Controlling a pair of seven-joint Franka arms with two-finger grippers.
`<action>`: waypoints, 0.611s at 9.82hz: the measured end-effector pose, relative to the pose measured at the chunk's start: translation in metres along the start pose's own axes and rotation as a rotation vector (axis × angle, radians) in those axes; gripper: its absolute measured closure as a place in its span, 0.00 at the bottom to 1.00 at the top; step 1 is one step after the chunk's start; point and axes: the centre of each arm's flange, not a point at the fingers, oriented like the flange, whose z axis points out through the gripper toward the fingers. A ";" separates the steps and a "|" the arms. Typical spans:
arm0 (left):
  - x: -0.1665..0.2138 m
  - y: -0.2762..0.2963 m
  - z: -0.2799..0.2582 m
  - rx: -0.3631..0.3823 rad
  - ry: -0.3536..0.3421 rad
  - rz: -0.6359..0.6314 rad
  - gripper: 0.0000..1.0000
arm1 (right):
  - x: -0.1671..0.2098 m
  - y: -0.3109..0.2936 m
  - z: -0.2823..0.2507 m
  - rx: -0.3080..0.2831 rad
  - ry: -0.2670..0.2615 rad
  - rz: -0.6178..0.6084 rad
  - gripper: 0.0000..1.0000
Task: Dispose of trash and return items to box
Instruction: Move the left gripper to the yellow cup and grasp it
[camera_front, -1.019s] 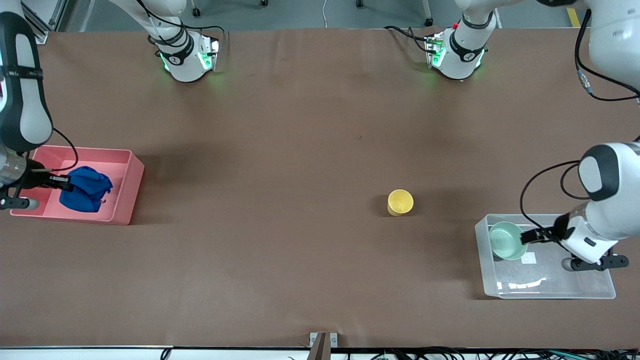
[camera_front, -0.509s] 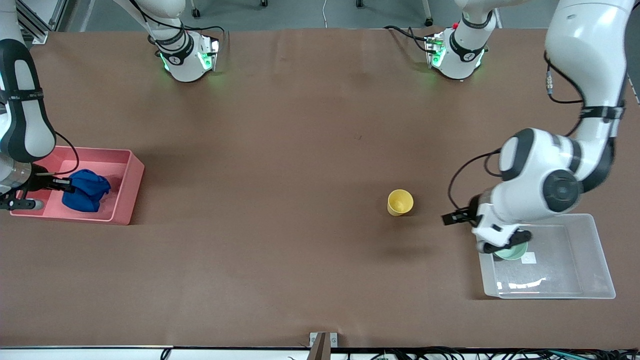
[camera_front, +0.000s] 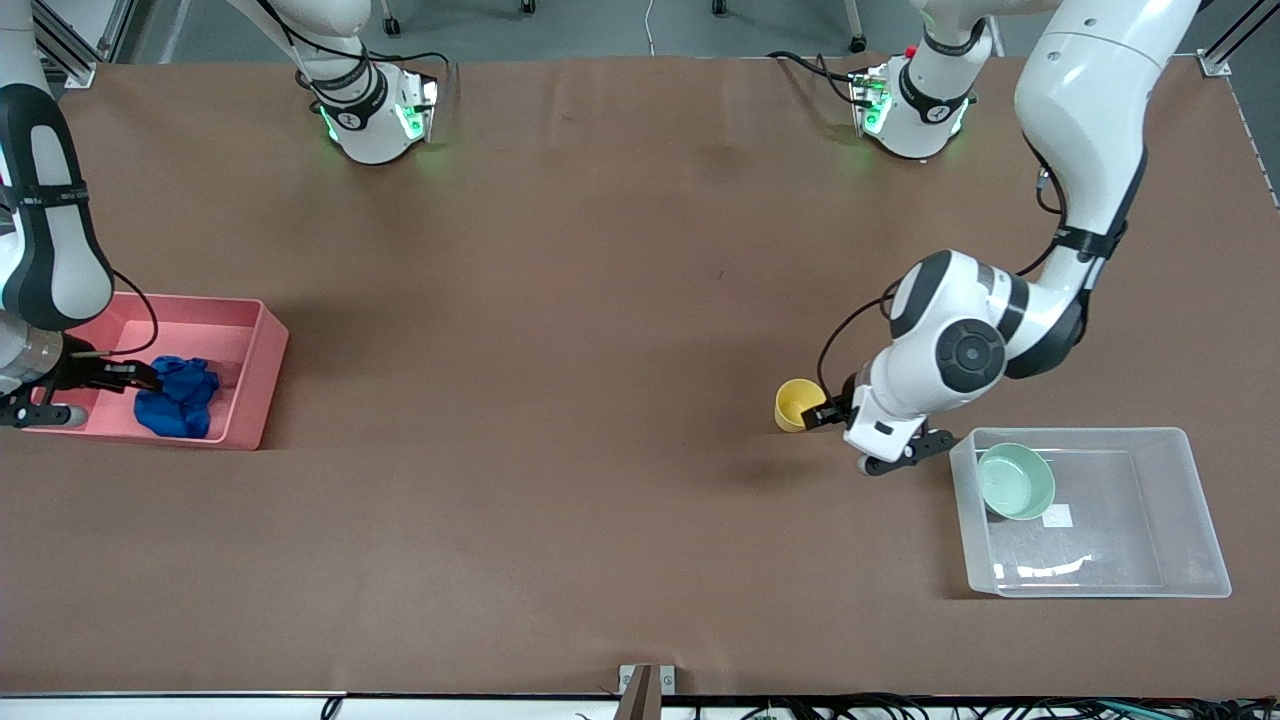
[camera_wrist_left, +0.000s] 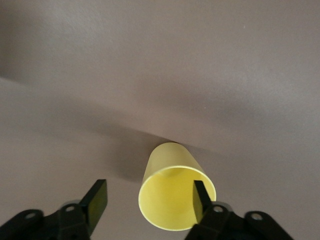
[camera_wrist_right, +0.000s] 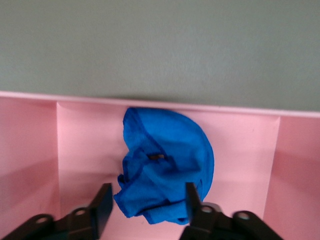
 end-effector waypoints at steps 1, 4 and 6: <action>-0.003 -0.002 0.010 -0.008 0.005 0.001 0.28 | 0.009 -0.005 -0.012 -0.010 0.024 -0.012 0.11; -0.007 -0.005 0.034 -0.003 -0.018 0.001 0.56 | 0.035 -0.032 -0.085 -0.035 0.089 -0.063 0.00; -0.006 -0.004 0.035 -0.008 -0.015 0.001 0.89 | 0.043 -0.072 -0.156 -0.030 0.089 -0.050 0.00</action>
